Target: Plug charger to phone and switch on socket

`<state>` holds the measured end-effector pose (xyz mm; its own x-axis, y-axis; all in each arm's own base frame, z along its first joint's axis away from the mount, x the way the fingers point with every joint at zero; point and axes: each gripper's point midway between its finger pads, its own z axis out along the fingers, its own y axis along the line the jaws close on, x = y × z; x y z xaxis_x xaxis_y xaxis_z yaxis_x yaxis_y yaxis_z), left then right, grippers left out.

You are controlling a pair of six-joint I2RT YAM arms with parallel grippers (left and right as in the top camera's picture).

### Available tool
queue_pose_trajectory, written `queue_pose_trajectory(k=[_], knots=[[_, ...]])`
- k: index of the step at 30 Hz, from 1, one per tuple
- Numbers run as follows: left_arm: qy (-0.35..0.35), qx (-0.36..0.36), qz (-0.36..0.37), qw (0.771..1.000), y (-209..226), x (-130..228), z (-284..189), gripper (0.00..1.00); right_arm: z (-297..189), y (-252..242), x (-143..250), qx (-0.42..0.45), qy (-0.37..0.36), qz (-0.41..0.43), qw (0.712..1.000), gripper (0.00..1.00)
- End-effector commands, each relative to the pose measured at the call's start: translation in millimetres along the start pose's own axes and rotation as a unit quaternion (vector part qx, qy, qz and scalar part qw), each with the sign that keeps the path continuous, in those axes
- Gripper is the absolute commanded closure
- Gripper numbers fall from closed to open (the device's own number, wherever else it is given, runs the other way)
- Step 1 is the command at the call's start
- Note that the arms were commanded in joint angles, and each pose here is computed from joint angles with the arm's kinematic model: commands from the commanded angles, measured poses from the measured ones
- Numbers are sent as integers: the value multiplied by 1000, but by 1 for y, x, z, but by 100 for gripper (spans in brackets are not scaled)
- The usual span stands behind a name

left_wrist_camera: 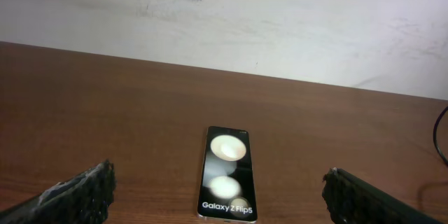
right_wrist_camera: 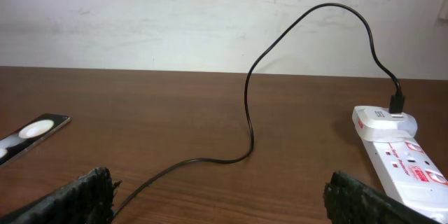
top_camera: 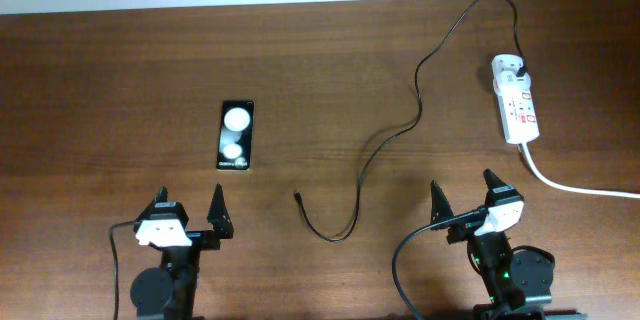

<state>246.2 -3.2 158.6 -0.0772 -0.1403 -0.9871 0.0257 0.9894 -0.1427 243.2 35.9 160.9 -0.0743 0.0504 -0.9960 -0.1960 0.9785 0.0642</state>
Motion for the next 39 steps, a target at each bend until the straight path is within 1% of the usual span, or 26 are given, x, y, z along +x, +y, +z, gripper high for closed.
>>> queue_pose_trajectory(k=[1,39], knots=[[0,-1,6,1000,0,1,0,1,0,1,1,-1,0,1,1000,1],[0,-1,6,1000,0,1,0,1,0,1,1,-1,0,1,1000,1]])
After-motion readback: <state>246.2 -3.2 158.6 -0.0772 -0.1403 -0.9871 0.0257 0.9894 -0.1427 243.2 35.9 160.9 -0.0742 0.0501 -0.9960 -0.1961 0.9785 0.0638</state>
